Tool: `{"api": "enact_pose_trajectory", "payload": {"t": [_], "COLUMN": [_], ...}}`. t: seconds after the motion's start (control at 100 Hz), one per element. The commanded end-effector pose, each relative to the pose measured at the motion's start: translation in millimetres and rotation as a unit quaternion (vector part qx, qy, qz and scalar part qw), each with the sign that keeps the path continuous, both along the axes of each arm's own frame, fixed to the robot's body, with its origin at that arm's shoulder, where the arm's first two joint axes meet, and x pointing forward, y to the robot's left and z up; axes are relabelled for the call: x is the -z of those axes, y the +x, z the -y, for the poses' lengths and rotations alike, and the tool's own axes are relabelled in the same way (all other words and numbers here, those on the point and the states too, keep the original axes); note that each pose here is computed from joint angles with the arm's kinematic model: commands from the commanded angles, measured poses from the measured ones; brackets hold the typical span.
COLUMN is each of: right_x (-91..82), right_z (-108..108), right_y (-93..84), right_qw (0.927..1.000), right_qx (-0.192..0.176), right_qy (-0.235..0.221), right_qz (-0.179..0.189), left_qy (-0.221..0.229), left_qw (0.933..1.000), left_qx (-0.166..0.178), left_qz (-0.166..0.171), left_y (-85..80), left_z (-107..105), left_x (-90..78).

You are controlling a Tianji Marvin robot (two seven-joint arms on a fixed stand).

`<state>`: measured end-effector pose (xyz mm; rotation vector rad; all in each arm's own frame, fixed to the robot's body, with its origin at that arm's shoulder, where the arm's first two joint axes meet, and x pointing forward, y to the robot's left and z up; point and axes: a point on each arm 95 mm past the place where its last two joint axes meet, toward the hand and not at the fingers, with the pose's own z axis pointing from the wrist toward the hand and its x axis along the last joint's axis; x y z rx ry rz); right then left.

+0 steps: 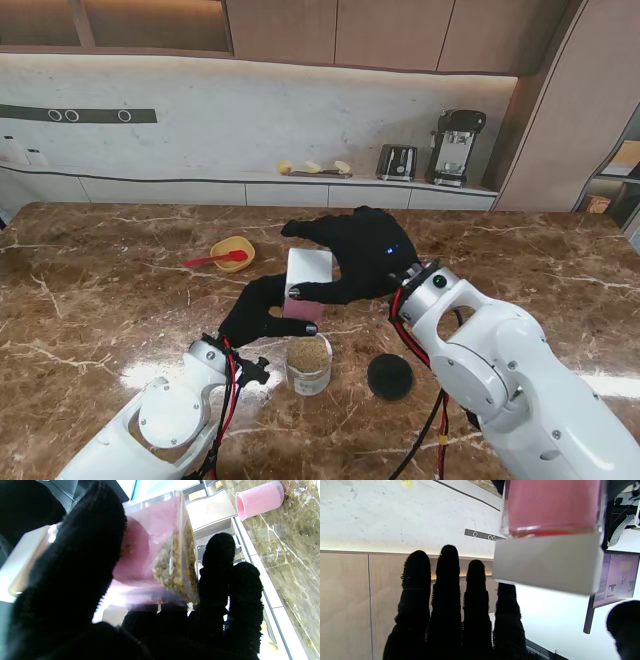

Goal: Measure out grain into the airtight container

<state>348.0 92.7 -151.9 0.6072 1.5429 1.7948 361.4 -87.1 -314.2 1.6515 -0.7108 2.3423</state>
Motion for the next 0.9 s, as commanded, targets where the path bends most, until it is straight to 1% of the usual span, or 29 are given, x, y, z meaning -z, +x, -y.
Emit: {"api": "enact_pose_trajectory", "payload": {"t": [0.0, 0.08, 0.22, 0.34, 0.47, 0.61, 0.73, 0.8, 0.89], "right_x": [-6.6, -14.1, -26.3, -36.4, -40.7, -37.8, -33.8, -31.2, -28.2], "right_z": [3.1, 7.9, 15.9, 22.9, 27.3, 26.6, 23.0, 20.3, 18.0], "right_y": [-3.8, -5.2, -7.6, -9.4, -9.3, -5.4, 0.1, 2.6, 5.3], "right_qw": [0.9999, 0.9994, 0.9958, 0.9939, 0.995, 0.9946, 0.9915, 0.9886, 0.9857], "right_qx": [-0.004, -0.012, -0.03, -0.047, -0.06, -0.083, -0.115, -0.131, -0.142], "right_qy": [0.015, 0.03, 0.074, 0.08, 0.051, 0.019, -0.019, -0.032, -0.047], "right_qz": [-0.008, -0.012, -0.046, -0.06, -0.062, -0.06, -0.059, -0.067, -0.078], "left_qy": [-0.001, -0.001, -0.002, -0.002, -0.002, -0.002, -0.001, -0.001, -0.002], "left_qw": [1.0, 1.0, 1.0, 0.9999, 0.9999, 0.9999, 0.9999, 0.9999, 0.9999], "left_qx": [0.001, 0.001, 0.006, 0.008, 0.01, 0.012, 0.014, 0.014, 0.012], "left_qz": [-0.003, -0.004, -0.006, -0.008, -0.009, -0.009, -0.009, -0.009, -0.01], "left_y": [-1.3, -1.4, -1.8, -2.0, -1.9, -1.7, -1.5, -1.5, -1.7], "left_z": [1.5, 1.4, 1.2, 1.3, 1.4, 1.6, 1.9, 1.9, 1.5], "left_x": [0.0, 0.0, 0.1, 0.0, -0.2, -0.2, 0.0, 0.2, 0.3]}}
